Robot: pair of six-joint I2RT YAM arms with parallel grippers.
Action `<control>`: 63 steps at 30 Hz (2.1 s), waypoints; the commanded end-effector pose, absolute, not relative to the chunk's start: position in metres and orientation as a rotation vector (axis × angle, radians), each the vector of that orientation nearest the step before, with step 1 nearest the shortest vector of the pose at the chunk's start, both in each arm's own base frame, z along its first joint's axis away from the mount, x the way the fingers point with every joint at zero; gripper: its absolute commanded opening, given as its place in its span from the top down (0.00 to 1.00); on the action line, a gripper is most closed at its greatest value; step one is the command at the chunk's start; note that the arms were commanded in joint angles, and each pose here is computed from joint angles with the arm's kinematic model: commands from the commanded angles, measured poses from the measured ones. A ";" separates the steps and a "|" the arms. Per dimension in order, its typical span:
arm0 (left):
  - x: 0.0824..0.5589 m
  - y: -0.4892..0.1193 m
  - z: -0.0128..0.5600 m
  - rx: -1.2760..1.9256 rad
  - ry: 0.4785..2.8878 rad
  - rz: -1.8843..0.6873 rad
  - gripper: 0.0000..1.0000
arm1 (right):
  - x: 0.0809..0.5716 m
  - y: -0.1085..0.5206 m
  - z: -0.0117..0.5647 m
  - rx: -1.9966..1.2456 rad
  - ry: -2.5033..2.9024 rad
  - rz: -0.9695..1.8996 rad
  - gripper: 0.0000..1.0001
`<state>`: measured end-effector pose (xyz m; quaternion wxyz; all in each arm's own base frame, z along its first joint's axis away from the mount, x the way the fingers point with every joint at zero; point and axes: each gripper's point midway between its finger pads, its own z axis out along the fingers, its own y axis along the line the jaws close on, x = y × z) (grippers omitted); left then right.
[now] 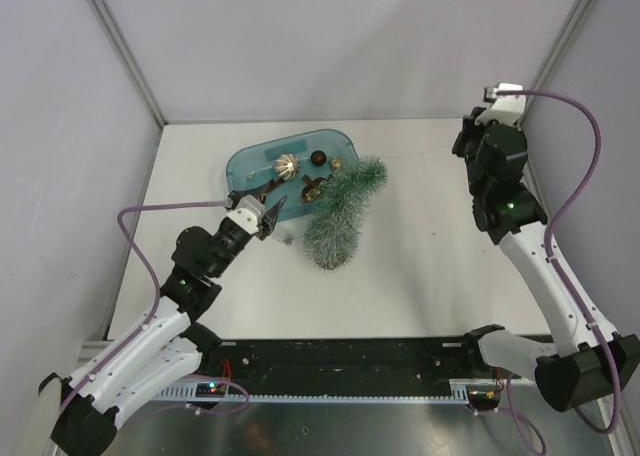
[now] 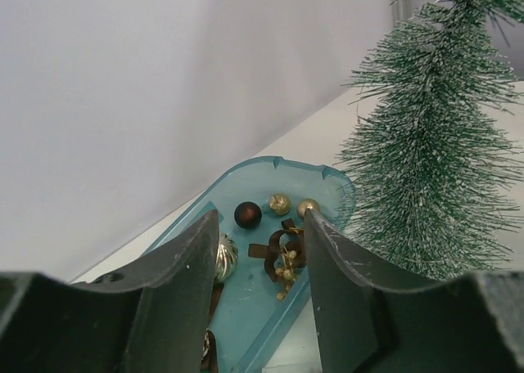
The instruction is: Decorate the small christmas tree
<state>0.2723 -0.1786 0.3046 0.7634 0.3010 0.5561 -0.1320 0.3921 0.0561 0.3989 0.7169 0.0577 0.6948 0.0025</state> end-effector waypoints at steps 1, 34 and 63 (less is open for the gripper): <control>0.268 -0.176 0.316 0.621 1.194 -0.322 0.49 | 0.366 0.048 0.377 0.193 1.596 0.012 1.00; 0.234 -0.197 0.360 0.652 1.170 -0.621 0.58 | 0.132 0.309 0.345 -0.535 1.619 0.466 1.00; 0.196 -0.223 0.339 0.943 1.089 -0.735 0.50 | 0.197 0.382 0.381 -0.822 1.480 0.461 0.55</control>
